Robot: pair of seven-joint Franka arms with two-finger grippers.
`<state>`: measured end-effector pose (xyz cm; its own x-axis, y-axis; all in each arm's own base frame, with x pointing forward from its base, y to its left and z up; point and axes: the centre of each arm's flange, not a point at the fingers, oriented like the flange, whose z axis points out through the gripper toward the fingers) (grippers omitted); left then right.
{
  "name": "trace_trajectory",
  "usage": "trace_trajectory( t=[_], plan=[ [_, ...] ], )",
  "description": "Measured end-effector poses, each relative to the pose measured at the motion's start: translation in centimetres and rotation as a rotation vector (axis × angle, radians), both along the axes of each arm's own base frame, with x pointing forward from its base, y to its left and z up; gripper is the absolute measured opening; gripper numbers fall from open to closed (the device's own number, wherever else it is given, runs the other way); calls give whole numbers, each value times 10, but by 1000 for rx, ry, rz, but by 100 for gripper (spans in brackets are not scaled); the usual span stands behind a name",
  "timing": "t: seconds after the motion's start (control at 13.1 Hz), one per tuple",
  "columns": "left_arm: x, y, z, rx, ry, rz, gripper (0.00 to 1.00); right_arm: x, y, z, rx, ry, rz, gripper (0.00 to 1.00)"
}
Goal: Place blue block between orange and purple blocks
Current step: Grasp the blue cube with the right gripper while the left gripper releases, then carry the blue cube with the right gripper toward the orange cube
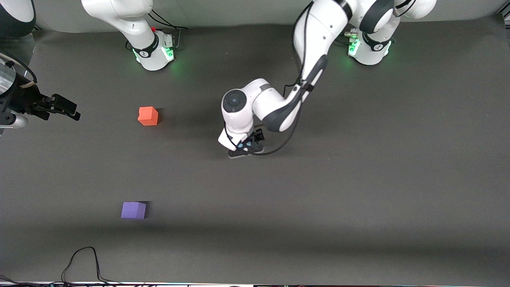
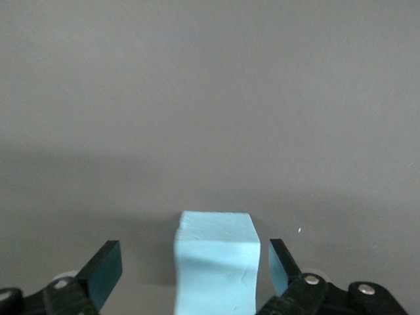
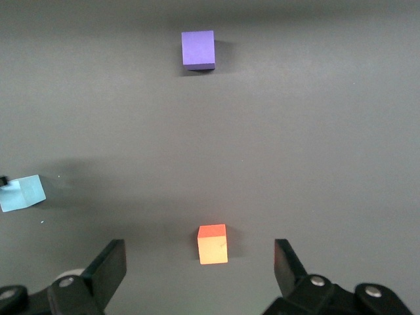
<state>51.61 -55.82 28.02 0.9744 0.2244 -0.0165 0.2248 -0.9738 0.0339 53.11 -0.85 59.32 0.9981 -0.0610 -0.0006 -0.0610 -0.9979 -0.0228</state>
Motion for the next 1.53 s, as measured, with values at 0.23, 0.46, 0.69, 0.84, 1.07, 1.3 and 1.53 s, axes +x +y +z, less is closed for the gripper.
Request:
trace_trajectory(
  t=[0.23,0.46,0.69,0.84,1.07,1.3,1.53],
  plan=[
    [65,97,113,-76,57,21,100,0,50,13,-5,-28,88,100],
    [109,236,169,-57,114,17,100,-4,139,9,-9,-25,182,100],
    [135,410,193,-53,145,-24,100,-1,244,-12,25,-6,212,100],
    [132,487,215,-24,126,-26,100,5,301,-32,65,-16,214,100],
    [115,528,252,-20,105,-74,100,6,368,-84,62,-54,198,100],
    [98,536,289,-15,58,-112,100,-1,420,-175,27,-85,189,100],
    [79,535,317,-11,23,-129,100,-25,445,-281,4,-101,181,100]
  ],
)
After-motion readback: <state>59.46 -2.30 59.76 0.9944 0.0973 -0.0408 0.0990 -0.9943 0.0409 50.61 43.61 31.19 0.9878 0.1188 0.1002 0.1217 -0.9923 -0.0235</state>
